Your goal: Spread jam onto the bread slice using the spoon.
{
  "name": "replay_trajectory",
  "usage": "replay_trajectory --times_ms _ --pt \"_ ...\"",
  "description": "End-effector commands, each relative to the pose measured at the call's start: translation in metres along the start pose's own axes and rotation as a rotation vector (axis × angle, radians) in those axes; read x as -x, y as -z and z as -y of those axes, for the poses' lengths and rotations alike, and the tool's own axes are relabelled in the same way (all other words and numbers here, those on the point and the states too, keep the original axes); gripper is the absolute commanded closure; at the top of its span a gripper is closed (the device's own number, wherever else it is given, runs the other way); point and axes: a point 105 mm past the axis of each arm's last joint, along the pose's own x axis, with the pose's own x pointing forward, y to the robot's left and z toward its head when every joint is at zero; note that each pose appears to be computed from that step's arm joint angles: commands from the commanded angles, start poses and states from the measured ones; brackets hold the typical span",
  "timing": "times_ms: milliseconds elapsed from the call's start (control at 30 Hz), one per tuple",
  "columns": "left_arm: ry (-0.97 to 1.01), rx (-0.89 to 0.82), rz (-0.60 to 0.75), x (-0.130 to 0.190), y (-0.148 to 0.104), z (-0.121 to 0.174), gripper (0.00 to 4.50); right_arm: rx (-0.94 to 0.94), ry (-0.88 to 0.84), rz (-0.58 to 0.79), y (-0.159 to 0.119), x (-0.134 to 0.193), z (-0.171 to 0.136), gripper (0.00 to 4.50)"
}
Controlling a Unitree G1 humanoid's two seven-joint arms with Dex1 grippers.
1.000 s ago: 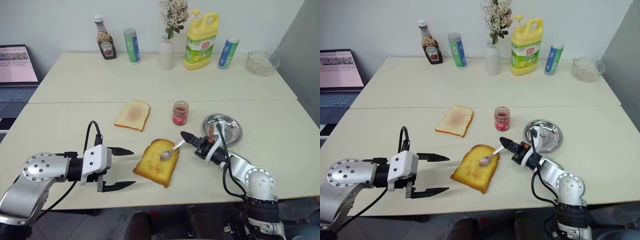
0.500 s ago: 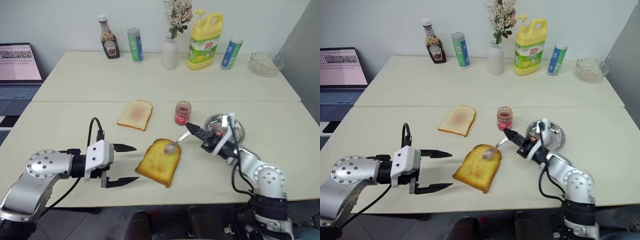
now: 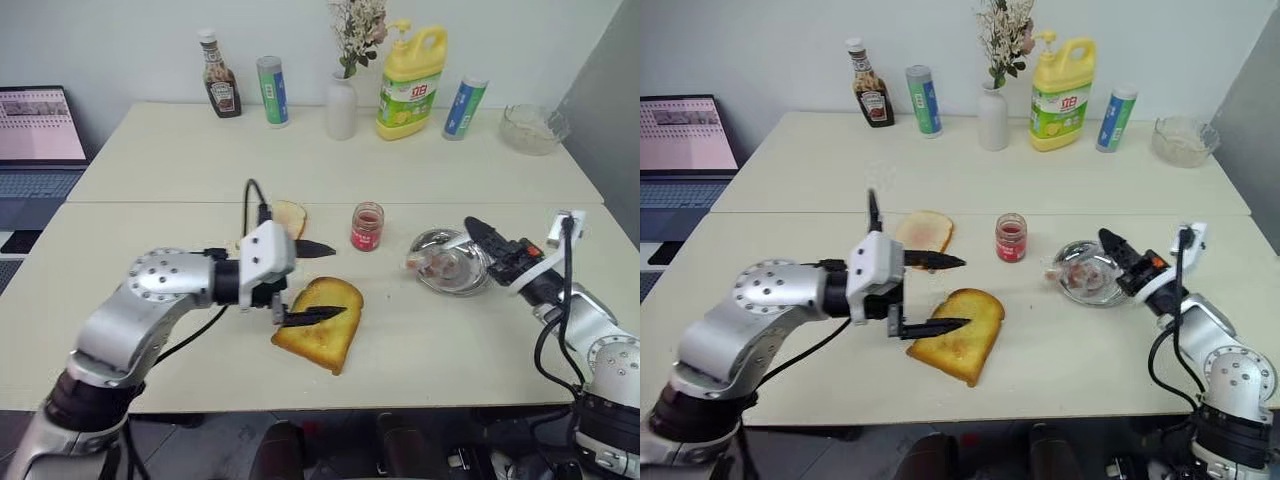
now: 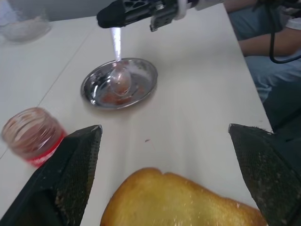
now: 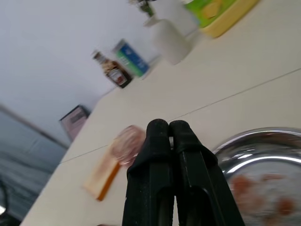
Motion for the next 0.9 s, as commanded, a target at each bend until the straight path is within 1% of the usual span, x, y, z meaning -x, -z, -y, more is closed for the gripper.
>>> replay_trajectory --times_ms 33,200,400,733,833,900 --pt "0.023 -0.056 -0.011 -0.012 -0.002 -0.002 0.00 0.041 0.043 0.071 -0.018 0.001 0.016 4.46" --pt "0.032 -0.062 -0.001 -0.023 -0.001 -0.006 0.00 0.035 0.077 0.063 -0.017 -0.005 0.031 4.46" --pt "0.040 -0.069 -0.001 -0.026 0.003 -0.007 0.00 0.025 0.097 0.067 -0.017 -0.012 0.037 4.46" --pt "0.039 -0.075 0.017 -0.033 0.002 -0.007 0.00 0.036 0.147 0.041 -0.015 -0.012 0.058 4.46" --pt "0.038 -0.080 0.020 -0.035 0.001 -0.008 0.00 0.061 0.151 0.015 -0.014 -0.011 0.060 3.79" --pt "0.038 -0.081 0.021 -0.035 0.001 -0.009 0.00 0.094 0.166 0.018 -0.017 -0.010 0.063 3.13"
